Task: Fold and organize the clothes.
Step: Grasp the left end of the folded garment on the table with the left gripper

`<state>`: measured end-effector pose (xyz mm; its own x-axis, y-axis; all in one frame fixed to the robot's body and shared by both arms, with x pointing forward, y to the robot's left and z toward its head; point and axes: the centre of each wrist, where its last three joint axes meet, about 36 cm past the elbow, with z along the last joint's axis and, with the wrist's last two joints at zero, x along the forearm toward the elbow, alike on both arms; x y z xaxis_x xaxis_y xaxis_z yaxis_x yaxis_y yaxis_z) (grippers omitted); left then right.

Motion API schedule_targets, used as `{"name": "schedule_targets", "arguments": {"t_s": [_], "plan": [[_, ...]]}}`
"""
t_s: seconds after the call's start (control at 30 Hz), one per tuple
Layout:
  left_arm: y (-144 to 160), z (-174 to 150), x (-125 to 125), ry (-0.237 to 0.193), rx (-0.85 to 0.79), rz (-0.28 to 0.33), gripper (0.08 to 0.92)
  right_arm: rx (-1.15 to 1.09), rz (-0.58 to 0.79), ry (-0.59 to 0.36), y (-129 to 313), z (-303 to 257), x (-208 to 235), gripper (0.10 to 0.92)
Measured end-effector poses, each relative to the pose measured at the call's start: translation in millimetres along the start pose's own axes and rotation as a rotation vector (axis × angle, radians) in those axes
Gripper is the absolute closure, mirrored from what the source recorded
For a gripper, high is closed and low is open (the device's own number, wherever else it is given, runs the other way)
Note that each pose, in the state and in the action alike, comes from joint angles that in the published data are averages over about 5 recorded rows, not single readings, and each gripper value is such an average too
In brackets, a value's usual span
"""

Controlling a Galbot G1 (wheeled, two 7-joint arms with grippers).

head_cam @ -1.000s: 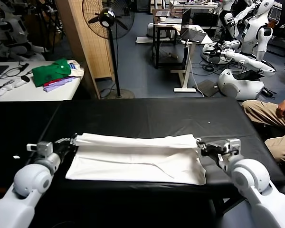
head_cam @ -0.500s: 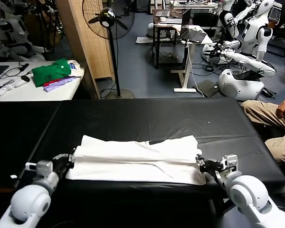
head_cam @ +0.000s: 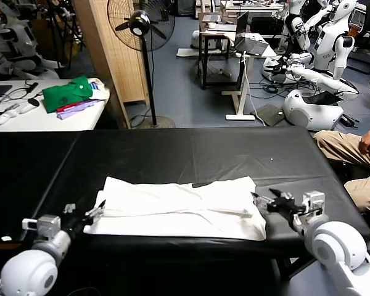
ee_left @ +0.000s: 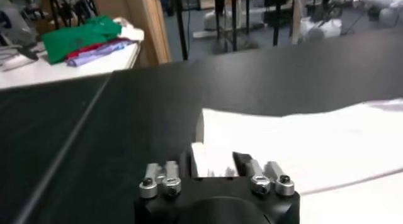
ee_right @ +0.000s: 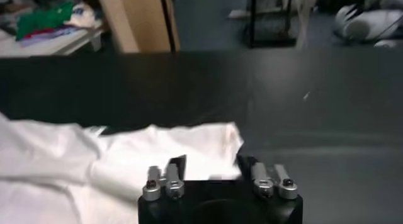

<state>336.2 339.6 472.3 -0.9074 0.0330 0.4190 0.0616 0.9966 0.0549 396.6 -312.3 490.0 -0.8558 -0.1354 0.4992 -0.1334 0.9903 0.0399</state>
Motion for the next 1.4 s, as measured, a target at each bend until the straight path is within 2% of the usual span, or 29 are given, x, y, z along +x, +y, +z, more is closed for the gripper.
{"name": "schedule_targets", "arguments": {"t_s": [0.13,0.3,0.57,0.77,0.83,0.93,1.13,1.23,1.3,1.4], "plan": [[5,-8,-25,-0.024,0.068,0.0,0.202,-0.023,0.009,-0.01,8,3,-30,0.224],[8,-16,-55,-0.034,0.118,0.022,0.201,-0.039,0.002,-0.025,21,3,-61,0.224],[11,-9,-84,0.004,0.16,0.055,0.201,-0.07,0.011,0.012,33,13,-95,0.224],[12,-3,-97,0.029,0.126,0.029,0.205,-0.091,0.002,0.035,38,21,-103,0.231],[13,-1,-101,0.038,0.126,0.021,0.219,-0.095,0.0,0.037,39,22,-104,0.269],[15,3,-104,0.051,0.145,0.024,0.316,-0.1,0.0,0.041,41,23,-107,0.394],[16,7,-104,0.061,0.198,0.056,0.643,-0.103,0.0,0.042,48,29,-110,0.725],[14,9,-104,0.051,0.202,0.053,0.8,-0.104,0.009,0.031,55,34,-109,0.849],[12,12,-103,0.034,0.192,0.039,0.86,-0.101,0.027,0.018,59,37,-108,0.875],[7,16,-102,-0.006,0.147,0.004,0.87,-0.084,0.067,-0.006,66,42,-106,0.877]]}}
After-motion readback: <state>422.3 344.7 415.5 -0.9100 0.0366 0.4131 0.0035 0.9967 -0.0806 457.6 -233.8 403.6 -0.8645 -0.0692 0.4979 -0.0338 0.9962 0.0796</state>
